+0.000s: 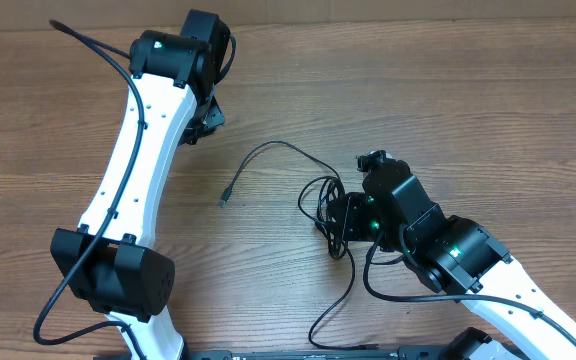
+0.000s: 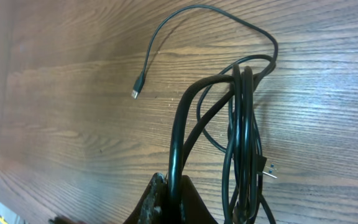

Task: Untangle cables

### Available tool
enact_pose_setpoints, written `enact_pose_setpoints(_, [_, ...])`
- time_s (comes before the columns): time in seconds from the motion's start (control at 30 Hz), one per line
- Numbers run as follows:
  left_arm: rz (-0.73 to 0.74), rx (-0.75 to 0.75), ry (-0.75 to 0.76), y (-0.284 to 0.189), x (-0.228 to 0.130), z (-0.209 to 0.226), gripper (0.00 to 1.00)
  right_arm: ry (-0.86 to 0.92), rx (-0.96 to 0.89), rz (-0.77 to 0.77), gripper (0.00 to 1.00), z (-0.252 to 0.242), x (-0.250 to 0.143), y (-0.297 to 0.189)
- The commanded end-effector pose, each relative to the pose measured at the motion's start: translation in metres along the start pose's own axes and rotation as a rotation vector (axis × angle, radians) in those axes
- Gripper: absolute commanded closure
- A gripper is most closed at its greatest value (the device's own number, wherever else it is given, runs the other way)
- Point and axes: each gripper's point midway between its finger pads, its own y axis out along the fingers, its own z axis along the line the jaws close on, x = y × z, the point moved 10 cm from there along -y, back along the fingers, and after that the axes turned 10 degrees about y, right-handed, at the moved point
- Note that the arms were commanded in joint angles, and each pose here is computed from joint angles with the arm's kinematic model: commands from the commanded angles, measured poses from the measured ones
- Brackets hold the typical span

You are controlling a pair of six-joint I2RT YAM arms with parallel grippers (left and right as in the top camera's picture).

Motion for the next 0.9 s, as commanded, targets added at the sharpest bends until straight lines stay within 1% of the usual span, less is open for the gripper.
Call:
enact_pose_setpoints(0.0, [0.035,-0.128,0.016,-0.012,-0.005,-0.005,0.22,0.065,0.002,-0.059,0.96,0.002,0.006,-0.005])
enact_pose_setpoints(0.03, [0.084,-0.221,0.085,-0.014,-0.01,-0.013,0.13,0.087,0.003,-0.068,0.96,0.002,0.007,-0.005])
enact_pose_setpoints(0.07, [0.11,-0.277,0.126,-0.015,-0.012,-0.017,0.1,0.092,0.007,-0.072,0.96,0.003,0.007,-0.005])
enact_pose_setpoints(0.13, [0.141,-0.354,0.192,-0.017,-0.017,-0.023,0.07,0.091,0.015,-0.078,0.96,0.004,0.008,-0.005])
enact_pose_setpoints(0.23, [0.171,-0.432,0.279,-0.02,-0.024,-0.032,0.06,0.094,0.022,-0.082,0.96,0.005,0.009,-0.005])
enact_pose_setpoints(0.5, [0.173,-0.452,0.438,-0.019,-0.04,-0.052,0.06,0.112,0.025,-0.088,0.96,0.005,0.009,-0.005])
enact_pose_setpoints(0.6, [0.156,-0.459,0.484,-0.028,-0.045,-0.047,0.05,0.111,0.026,-0.088,0.96,0.006,0.009,-0.005])
enact_pose_setpoints(0.67, [0.141,-0.459,0.488,-0.036,-0.048,-0.04,0.04,0.112,0.027,-0.089,0.96,0.006,0.01,-0.005])
enact_pose_setpoints(0.77, [0.053,-0.434,0.48,-0.059,-0.054,-0.02,0.04,0.112,0.028,-0.089,0.96,0.006,0.01,-0.005])
enact_pose_setpoints(0.87, [-0.044,-0.428,0.429,-0.076,-0.065,-0.002,0.04,0.112,0.029,-0.089,0.96,0.006,0.01,-0.005])
